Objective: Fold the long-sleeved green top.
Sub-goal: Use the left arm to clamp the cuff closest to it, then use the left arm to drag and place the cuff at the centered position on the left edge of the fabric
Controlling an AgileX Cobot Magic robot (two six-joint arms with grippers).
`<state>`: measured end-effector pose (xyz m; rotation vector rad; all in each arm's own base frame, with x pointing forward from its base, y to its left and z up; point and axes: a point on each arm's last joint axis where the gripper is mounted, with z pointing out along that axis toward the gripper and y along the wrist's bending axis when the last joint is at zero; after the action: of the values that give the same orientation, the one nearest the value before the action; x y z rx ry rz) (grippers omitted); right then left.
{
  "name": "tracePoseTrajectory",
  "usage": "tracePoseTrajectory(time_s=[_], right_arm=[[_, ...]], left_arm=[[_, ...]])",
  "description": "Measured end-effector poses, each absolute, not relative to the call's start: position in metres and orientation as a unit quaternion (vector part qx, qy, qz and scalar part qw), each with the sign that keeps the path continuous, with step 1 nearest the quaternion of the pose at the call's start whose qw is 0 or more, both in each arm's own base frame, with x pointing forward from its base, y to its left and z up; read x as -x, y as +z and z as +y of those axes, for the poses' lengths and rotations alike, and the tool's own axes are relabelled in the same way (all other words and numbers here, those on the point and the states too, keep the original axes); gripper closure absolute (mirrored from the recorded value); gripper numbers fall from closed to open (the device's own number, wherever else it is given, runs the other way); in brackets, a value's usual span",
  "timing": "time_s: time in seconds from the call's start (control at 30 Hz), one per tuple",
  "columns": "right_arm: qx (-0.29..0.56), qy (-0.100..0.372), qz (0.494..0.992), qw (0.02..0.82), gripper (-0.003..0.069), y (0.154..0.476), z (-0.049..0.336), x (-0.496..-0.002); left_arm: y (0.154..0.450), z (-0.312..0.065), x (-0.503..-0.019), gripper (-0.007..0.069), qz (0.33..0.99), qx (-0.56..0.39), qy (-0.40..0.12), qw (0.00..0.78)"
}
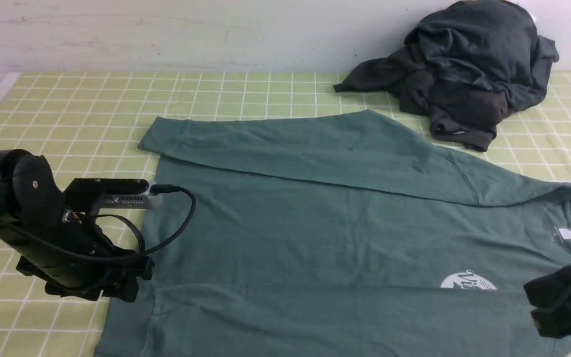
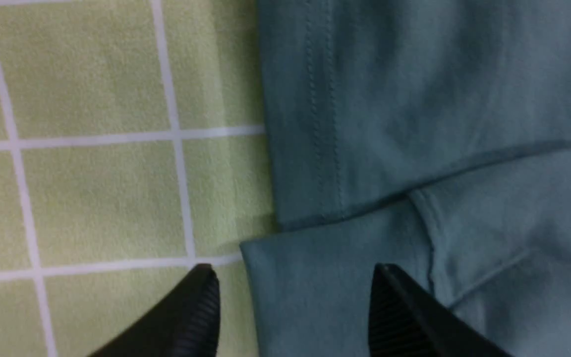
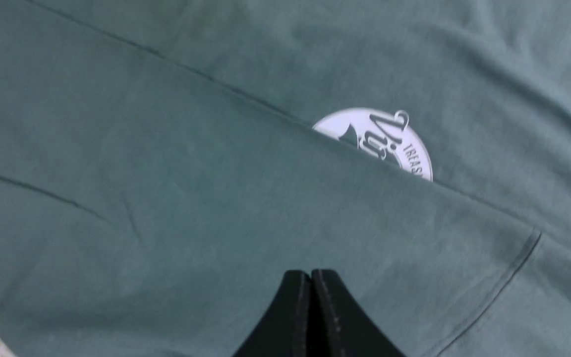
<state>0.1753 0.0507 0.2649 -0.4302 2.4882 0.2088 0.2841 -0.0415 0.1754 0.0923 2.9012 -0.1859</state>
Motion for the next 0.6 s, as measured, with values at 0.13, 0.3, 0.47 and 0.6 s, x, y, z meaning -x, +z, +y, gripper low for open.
tracePoseTrajectory(time_s=[0.13, 0.3, 0.47, 0.6], right_arm=[[0.163, 0.078, 0.934, 0.308, 0.0665, 0.266, 0.051, -0.177], [0.162, 0.079, 0.933, 0.312, 0.0665, 0.266, 0.052, -0.177], [0.163, 0.079, 0.933, 0.312, 0.0665, 0.266, 0.052, -0.177], [0.162, 0.079, 0.931, 0.317, 0.0665, 0.267, 0.052, -0.178]], left_arm=[[0.158, -0.042, -0.291, 0.0312, 0.992, -0.019, -0.067, 0.105], [0.156, -0.044, -0.293, 0.0501, 0.992, -0.009, -0.076, 0.103], [0.167, -0.047, -0.296, 0.0592, 0.991, -0.020, -0.081, 0.100], [0.203, -0.059, -0.300, 0.0592, 0.984, -0.060, -0.087, 0.143]])
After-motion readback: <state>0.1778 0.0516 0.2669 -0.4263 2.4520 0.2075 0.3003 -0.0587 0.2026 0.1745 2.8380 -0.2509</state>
